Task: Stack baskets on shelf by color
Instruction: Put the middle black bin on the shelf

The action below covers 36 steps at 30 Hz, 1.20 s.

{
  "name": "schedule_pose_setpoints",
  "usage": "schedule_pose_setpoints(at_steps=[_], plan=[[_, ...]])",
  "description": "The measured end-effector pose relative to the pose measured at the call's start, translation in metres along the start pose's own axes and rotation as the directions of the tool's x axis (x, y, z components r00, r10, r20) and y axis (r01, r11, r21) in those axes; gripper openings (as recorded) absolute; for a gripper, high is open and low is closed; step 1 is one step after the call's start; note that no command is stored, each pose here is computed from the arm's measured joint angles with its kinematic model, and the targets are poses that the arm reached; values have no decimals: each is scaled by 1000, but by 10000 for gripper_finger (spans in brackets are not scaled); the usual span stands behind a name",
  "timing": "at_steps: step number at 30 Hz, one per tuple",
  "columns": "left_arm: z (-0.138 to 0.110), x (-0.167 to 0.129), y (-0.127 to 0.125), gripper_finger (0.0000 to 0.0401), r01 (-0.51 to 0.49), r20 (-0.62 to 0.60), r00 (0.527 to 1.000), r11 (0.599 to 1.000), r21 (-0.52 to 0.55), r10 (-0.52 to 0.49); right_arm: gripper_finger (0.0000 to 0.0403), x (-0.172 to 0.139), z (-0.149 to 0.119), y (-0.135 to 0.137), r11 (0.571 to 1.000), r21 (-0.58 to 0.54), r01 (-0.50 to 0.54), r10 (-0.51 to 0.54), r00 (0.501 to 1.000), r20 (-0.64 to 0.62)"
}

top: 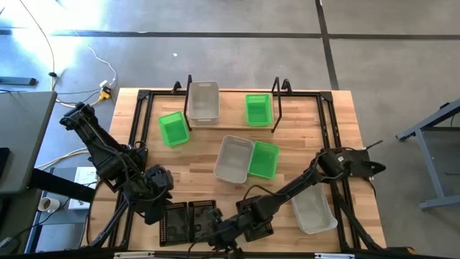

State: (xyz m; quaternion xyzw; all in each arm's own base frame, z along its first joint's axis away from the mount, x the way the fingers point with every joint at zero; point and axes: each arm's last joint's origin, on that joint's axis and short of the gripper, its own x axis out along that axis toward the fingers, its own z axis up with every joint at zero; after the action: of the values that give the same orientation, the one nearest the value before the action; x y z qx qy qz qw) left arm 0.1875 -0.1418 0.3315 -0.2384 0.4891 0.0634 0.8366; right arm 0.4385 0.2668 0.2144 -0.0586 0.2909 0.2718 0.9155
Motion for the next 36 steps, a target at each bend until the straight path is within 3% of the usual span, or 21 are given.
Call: schedule_pose_setpoints(at_steps=[10,23,36], plan=[[1,0,0,92,-11,22,1000,1000,-7,11,140,27,-25,-2,995,99,13,-7,998,-61],[1,0,0,92,-12,25,1000,1000,-15,12,140,38,-38,-3,990,137,23,-10,996,-93],[1,0,0,92,-15,30,999,1000,-26,16,140,40,-48,-6,984,147,98,-73,982,-172]])
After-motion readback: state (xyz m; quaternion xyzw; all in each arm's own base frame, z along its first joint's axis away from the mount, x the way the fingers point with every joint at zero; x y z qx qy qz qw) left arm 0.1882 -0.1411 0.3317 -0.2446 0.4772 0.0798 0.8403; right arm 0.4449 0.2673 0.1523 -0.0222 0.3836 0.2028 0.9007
